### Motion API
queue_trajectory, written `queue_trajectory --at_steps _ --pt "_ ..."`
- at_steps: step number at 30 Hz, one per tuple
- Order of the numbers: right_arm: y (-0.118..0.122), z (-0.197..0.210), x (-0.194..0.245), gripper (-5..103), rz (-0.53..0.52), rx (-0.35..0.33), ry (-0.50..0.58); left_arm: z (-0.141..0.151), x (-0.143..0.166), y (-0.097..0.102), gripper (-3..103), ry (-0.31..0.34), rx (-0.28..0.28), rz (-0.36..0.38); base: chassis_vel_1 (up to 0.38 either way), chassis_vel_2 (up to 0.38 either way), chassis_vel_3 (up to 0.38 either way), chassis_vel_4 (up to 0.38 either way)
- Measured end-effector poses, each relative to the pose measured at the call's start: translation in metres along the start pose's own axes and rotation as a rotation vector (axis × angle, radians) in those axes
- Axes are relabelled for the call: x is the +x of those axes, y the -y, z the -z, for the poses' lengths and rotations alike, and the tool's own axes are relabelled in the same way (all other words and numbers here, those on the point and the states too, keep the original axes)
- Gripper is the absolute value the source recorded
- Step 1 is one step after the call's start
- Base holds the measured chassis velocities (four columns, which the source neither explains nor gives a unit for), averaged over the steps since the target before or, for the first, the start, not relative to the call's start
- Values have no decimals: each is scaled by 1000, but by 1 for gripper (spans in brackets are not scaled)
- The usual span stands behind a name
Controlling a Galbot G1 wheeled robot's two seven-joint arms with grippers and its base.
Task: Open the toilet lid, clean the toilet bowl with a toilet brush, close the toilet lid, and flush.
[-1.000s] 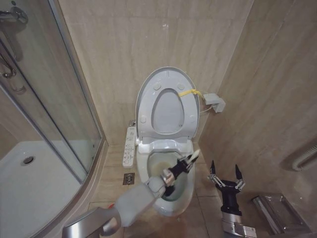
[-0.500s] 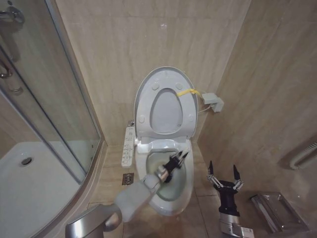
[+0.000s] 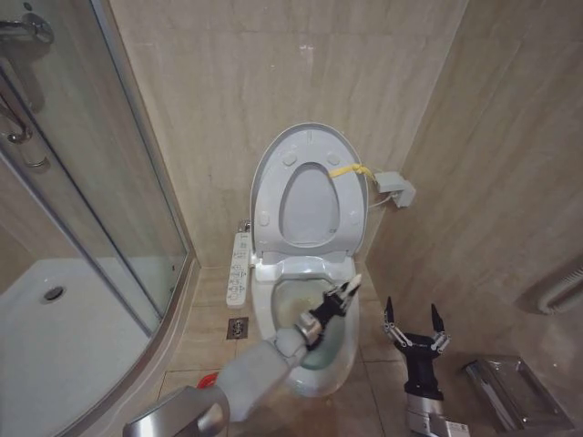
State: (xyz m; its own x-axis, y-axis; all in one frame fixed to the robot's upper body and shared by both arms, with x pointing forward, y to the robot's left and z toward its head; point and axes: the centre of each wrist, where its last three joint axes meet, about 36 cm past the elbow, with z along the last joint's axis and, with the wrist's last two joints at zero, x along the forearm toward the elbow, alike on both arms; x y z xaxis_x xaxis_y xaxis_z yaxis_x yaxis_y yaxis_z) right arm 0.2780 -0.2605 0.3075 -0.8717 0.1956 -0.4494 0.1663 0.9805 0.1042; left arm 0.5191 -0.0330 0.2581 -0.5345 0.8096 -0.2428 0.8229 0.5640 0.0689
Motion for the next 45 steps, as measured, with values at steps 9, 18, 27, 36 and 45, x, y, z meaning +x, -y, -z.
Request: queue_trajectory --at_steps 9,18,27,36,45 --pt "1 2 -1 100 2 5 5 -3 11 -18 19 -27 -8 45 0 0 0 0" --pt "-1 2 2 100 11 5 -1 8 45 -36 19 -114 -14 122 0 0 0 0" --pt "-8 -4 -6 100 15 -13 4 146 23 -58 19 26 0 113 0 0 0 0" --pt "-12 -18 -14 100 32 -35 -13 188 62 -83 19 130 47 140 0 0 0 0" --pt "-13 -28 -20 100 50 -56 -31 181 74 -62 19 240 150 169 0 0 0 0"
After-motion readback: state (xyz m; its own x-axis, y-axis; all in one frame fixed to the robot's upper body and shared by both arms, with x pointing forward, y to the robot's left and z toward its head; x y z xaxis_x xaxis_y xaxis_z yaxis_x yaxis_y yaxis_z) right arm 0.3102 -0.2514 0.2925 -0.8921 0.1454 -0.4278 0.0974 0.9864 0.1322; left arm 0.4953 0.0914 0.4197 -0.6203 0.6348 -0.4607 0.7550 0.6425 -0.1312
